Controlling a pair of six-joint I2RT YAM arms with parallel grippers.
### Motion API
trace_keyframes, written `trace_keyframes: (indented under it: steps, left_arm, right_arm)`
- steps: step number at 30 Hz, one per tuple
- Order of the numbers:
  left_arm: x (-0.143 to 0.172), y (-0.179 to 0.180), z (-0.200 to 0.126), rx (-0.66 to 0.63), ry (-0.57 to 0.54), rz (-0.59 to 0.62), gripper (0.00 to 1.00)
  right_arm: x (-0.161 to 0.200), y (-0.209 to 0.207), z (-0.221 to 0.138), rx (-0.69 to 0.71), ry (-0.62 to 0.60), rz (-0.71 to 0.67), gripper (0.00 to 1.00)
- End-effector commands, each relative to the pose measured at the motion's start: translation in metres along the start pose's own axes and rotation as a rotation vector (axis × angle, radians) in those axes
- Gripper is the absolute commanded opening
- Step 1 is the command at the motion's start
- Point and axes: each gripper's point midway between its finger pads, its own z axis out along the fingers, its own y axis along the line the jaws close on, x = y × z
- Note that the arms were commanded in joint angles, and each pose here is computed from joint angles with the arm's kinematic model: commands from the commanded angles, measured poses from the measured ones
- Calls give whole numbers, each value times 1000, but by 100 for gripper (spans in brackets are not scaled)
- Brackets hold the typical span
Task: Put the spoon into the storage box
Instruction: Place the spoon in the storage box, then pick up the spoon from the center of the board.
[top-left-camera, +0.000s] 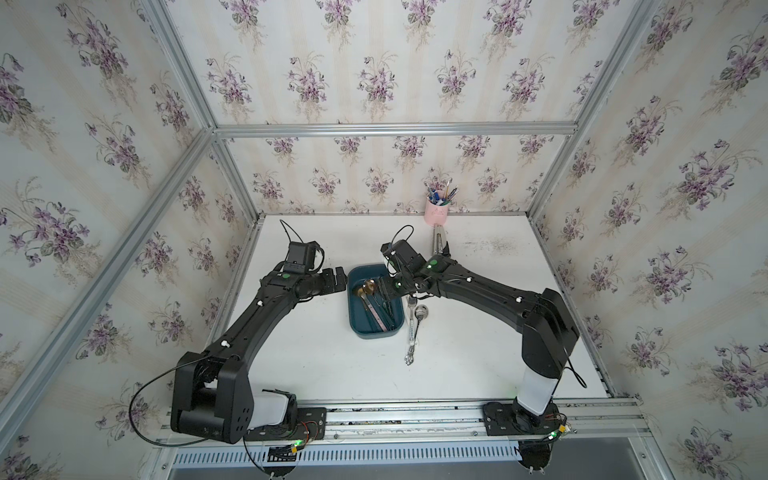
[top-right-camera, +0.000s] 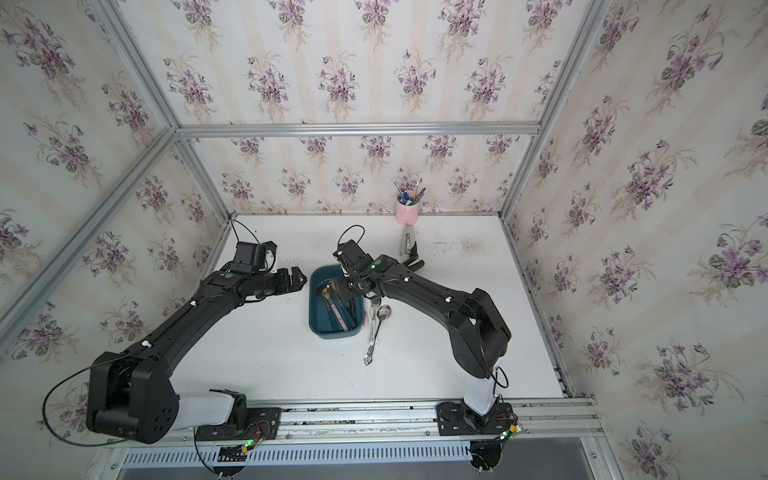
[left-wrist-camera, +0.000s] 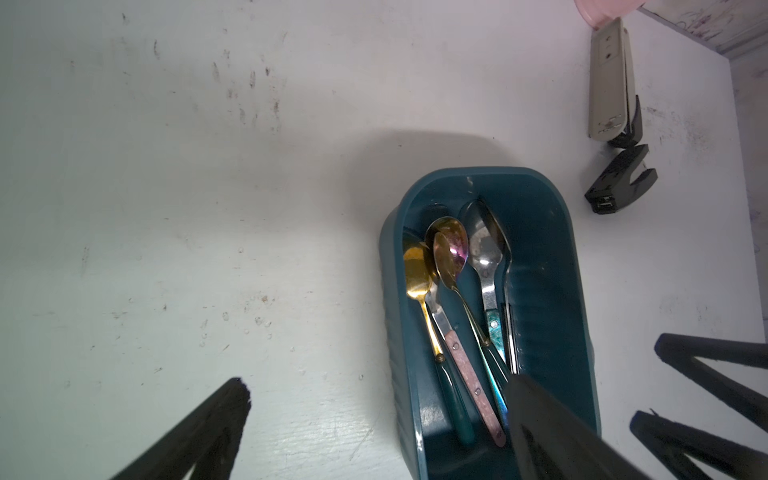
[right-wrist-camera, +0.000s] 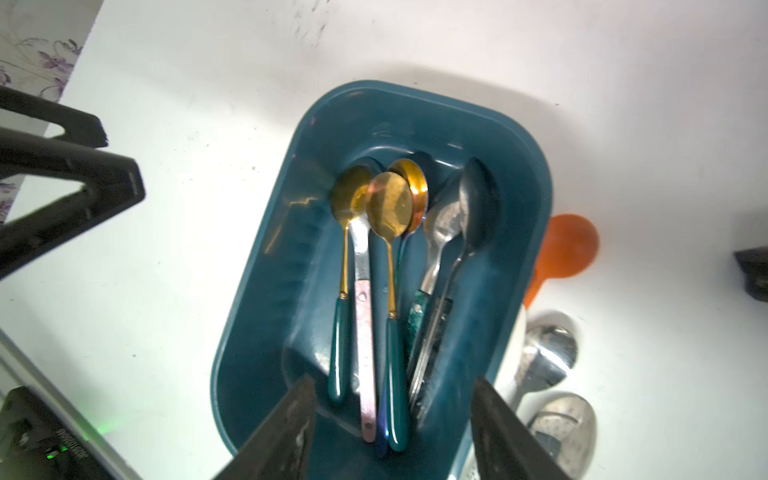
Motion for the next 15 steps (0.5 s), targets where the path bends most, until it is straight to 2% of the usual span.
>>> trace_keyframes:
  steps: [1,2,4,5,9,15]
  left_arm:
    - [-1,-4,2,-13,3,54,100]
    - [-1,-6,2,-13,6,61,100]
    - [-1,-9,3,-9,9,72,100]
    - [-2,-11,3,-7,9,78,100]
    - [-2,-16,5,-1,9,102,100]
    - [-1,-22,7,6,24,116,100]
  right_arm:
    - [-10,-23,-25,88,-163,78,74]
    - [-8,-30,-34,106,-205,103,83]
    - [1,-47,-45,159,-250,156,90]
    - [5,-54,-50,182,-256,179,99]
    - [24,-68,-55,241,-216,222,100]
    - [68,-84,-40,322,-66,320,100]
